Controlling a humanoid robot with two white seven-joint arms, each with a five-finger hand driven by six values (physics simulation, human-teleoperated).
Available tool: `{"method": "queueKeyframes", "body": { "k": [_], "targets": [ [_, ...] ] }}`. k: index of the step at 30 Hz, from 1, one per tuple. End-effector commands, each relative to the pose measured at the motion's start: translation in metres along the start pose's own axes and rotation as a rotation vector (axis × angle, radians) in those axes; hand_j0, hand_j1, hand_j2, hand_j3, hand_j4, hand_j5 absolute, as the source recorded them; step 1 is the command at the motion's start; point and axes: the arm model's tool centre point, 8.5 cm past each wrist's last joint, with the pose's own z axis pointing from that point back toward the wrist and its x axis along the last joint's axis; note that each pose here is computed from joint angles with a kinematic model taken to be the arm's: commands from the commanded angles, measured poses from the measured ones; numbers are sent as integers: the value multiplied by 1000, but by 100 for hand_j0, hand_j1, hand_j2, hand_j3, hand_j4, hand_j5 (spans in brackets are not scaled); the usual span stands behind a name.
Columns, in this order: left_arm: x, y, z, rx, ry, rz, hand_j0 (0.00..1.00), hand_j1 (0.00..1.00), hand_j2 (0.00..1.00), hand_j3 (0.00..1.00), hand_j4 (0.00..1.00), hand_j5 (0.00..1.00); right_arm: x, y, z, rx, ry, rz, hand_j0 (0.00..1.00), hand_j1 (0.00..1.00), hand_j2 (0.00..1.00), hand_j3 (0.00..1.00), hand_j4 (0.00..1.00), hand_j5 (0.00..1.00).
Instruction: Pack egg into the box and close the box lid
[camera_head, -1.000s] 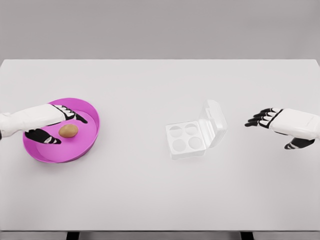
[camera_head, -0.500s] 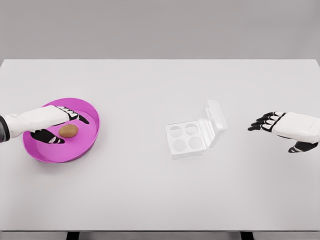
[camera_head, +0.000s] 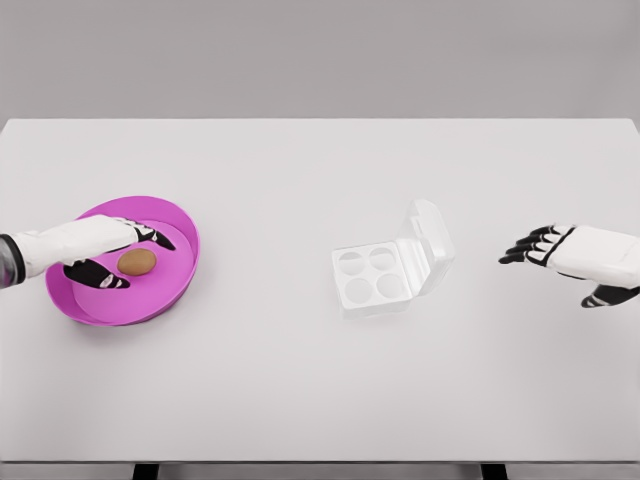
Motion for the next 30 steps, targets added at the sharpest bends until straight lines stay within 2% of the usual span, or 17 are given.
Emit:
{"method": "queueKeyframes", "body": {
  "k": [1,30],
  "targets": [
    [0,-1,0,-2,4,8,79,79,79,79,79,79,0,0,1,-1,1,-3,100,100,100,100,100,100],
    [2,-5,-7,-10,7,9,75,75,75,75,75,75,0,-1,1,-1,0,-1,100,100,100,100,100,100]
  ]
}}
